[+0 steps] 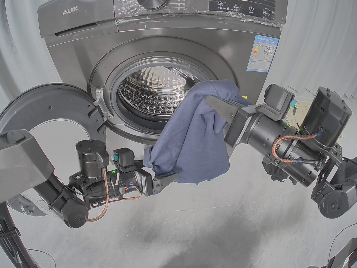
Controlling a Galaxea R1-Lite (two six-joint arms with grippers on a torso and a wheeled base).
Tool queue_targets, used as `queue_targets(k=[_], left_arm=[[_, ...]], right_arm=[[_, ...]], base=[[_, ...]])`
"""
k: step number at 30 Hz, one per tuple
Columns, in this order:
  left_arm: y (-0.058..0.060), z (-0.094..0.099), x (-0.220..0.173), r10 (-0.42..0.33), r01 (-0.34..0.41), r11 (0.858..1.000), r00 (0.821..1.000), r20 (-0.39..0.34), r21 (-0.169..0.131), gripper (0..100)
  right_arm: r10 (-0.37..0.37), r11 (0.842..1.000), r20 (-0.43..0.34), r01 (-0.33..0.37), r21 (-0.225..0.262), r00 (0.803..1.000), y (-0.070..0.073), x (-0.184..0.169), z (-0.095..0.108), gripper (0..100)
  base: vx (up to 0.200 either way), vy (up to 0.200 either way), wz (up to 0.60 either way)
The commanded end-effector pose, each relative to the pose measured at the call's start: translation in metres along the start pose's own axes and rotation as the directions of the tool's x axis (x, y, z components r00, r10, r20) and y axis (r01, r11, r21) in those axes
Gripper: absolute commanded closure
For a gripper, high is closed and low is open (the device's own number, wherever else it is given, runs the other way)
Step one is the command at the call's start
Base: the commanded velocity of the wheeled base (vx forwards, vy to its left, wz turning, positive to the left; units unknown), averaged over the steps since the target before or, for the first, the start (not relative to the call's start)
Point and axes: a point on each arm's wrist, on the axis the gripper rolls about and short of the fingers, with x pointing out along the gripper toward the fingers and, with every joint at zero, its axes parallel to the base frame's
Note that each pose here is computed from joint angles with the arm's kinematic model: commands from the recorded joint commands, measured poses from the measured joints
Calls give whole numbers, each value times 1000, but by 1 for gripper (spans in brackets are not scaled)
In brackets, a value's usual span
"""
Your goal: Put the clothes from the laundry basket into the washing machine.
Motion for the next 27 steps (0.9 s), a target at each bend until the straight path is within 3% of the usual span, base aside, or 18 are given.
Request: queue_targets(k=[1, 4, 5, 13, 18, 27], left_arm=[[0, 0, 4, -5, 5, 1000, 1000, 7, -1, 0], [1, -1, 6, 8, -8, 1000, 1000, 17, -6, 0], [0, -1, 6, 7, -7, 1000, 1000, 21, -4, 100], [-11, -2, 7, -26, 26, 1000, 999, 43, 8, 100], [-21, 1, -22, -34, 32, 999, 994, 99, 24, 100], [-51, 21, -84, -101, 88, 994, 969, 227, 67, 100]], right_arm=[[1, 1000, 1, -1, 2, 1000, 0, -1, 0, 100], [-1, 1000, 0, 1, 1, 1000, 0, -1, 0, 100], [0, 1000, 0, 0, 2, 1000, 0, -1, 0, 100], [-1, 1000, -2, 1, 1, 1000, 0, -1, 0, 100], [-8, 1000, -30, 8, -1, 1000, -2, -5, -7, 100], [-20, 1000, -93, 20, -5, 995, -5, -14, -22, 100]], base=[[0, 0, 0], [0, 0, 0], [0, 0, 0], [0, 0, 0], [0, 0, 0], [0, 0, 0]])
